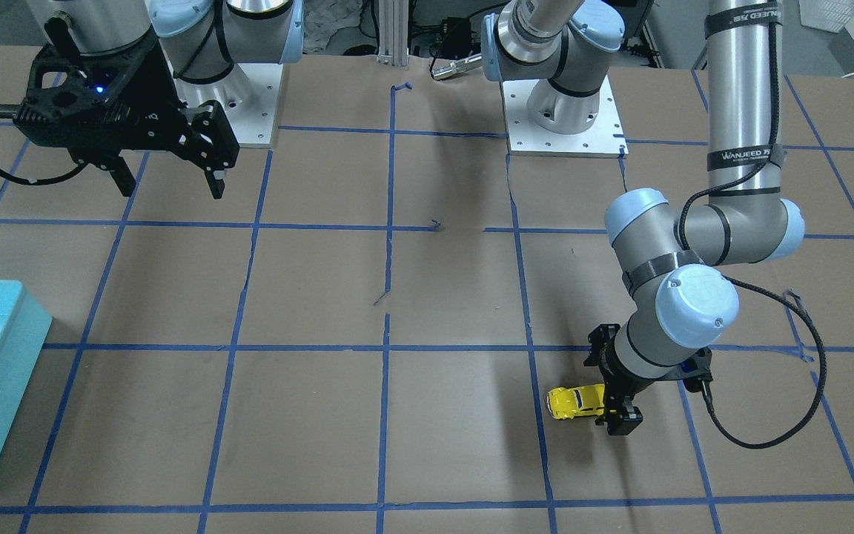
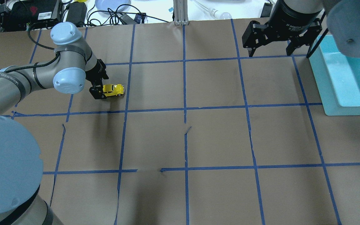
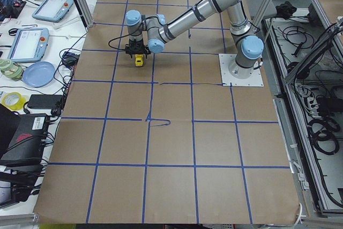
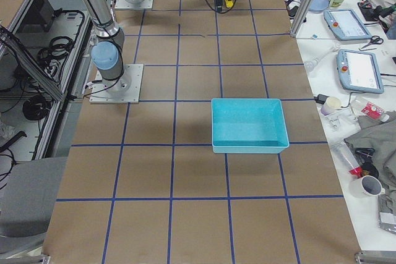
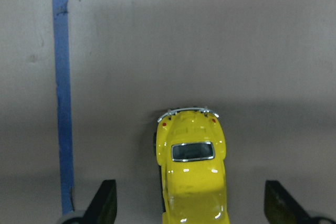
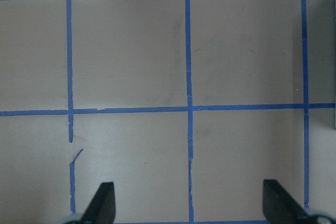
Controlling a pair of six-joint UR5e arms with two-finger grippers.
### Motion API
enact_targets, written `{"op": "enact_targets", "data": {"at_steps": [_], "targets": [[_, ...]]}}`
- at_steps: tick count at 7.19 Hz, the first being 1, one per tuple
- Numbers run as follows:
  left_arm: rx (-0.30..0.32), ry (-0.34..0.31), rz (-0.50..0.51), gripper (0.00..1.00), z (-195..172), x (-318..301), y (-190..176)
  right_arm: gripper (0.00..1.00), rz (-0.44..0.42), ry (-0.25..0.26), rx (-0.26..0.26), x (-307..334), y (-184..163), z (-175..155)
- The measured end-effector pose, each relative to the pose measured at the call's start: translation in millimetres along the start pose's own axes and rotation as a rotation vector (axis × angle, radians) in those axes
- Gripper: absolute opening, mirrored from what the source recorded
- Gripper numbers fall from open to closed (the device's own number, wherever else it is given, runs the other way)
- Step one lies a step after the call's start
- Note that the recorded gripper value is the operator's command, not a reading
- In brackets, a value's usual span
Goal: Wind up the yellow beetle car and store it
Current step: 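Lower the left gripper onto the yellow beetle car and grasp it, then push the held car along the table away from the robot with the left gripper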
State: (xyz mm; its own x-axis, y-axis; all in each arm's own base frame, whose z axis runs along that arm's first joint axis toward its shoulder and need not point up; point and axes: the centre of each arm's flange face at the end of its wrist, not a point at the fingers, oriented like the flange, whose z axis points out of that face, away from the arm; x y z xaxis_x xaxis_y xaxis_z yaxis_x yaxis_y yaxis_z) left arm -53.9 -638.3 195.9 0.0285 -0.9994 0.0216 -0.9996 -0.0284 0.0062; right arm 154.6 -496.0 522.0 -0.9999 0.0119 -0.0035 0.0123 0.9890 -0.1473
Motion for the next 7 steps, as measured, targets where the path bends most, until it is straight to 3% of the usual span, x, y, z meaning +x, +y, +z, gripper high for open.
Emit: {"op": "enact_targets", "data": {"at_steps": [2, 3, 4, 5, 7], "targets": [[-0.004, -0.013, 0.001, 1.00, 8.8, 0.3, 0.8, 1.00, 0.000, 0.000, 0.000, 0.0, 0.6, -0.3], [-0.004, -0.016, 0.001, 0.76, 10.8, 0.4, 0.8, 1.00, 0.000, 0.000, 0.000, 0.0, 0.7, -0.3], [-0.003, -0.009, 0.004, 0.30, 10.7, 1.9, 0.4, 1.00, 0.000, 0.000, 0.000, 0.0, 0.8, -0.3], [-0.003, 0.011, 0.010, 0.02, 8.7, 5.0, 0.2, 1.00, 0.000, 0.000, 0.000, 0.1, 1.1, -0.4], [-0.032, 0.039, 0.010, 0.00, 4.8, 9.4, 2.9, 1.00, 0.000, 0.000, -0.001, 0.1, 1.2, -0.1]]}}
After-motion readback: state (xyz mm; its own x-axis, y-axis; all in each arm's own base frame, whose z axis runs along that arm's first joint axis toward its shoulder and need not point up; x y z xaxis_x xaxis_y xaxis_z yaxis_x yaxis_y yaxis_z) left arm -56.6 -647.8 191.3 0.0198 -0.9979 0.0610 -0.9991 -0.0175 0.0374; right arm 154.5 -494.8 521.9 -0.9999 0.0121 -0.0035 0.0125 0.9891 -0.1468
